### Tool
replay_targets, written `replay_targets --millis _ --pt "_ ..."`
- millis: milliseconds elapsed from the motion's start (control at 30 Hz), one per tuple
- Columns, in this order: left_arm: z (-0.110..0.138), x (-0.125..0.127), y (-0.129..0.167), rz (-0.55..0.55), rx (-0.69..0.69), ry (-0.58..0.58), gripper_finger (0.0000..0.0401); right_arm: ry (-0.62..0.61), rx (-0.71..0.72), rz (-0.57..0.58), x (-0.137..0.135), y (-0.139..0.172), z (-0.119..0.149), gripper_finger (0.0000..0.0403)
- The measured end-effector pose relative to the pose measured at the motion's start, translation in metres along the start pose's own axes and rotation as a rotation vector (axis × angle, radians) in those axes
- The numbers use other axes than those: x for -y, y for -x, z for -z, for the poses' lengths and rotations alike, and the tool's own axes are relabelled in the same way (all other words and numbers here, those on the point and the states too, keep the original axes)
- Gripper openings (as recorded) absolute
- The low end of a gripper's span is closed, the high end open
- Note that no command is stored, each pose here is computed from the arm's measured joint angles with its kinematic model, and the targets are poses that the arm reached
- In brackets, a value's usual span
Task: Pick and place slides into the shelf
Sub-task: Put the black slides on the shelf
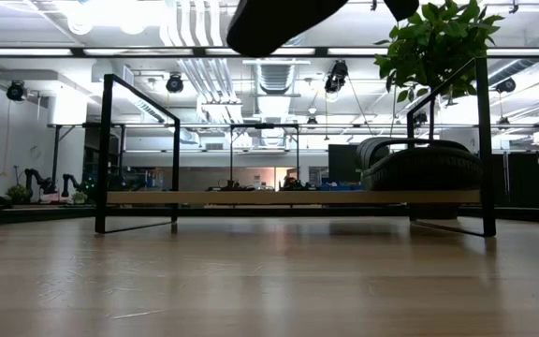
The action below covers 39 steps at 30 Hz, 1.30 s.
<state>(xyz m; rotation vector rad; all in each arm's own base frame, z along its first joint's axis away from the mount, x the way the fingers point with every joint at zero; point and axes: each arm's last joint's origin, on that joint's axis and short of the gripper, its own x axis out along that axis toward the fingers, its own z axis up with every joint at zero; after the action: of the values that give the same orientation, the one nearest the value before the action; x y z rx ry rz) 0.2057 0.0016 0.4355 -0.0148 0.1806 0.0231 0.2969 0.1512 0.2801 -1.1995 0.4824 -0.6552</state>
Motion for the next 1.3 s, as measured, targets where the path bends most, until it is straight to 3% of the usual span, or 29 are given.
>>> replay_targets --millis 233,367,500,600,867,1000,1300 --pt "0.003 -0.008 0.029 -0.314 0.010 -0.058 0.0150 -0.194 -0.031 0.017 0.005 0.001 -0.002 0.0039" --pt "0.017 -0.011 0.034 -0.402 -0.016 -0.063 0.0150 -0.326 -0.033 0.023 0.006 0.002 -0.009 0.0039" --pt "0.034 -0.011 0.034 -0.408 -0.050 -0.071 0.0150 -0.447 -0.102 0.067 0.009 0.001 -0.024 0.0039" --pt "0.044 -0.011 0.034 -0.408 -0.072 -0.076 0.0150 -0.472 -0.205 0.125 0.011 -0.001 -0.041 0.0039" --pt "0.064 -0.012 0.036 -0.408 -0.097 -0.080 0.0150 -0.484 -0.170 0.106 -0.003 -0.001 -0.086 0.0039" --pt "0.069 -0.012 0.038 -0.408 -0.108 -0.082 0.0151 -0.502 -0.172 0.109 -0.016 0.000 -0.087 0.0039" --pt "0.072 -0.012 0.035 -0.408 -0.114 -0.084 0.0151 -0.417 -0.174 0.100 -0.064 0.000 -0.067 0.0039"
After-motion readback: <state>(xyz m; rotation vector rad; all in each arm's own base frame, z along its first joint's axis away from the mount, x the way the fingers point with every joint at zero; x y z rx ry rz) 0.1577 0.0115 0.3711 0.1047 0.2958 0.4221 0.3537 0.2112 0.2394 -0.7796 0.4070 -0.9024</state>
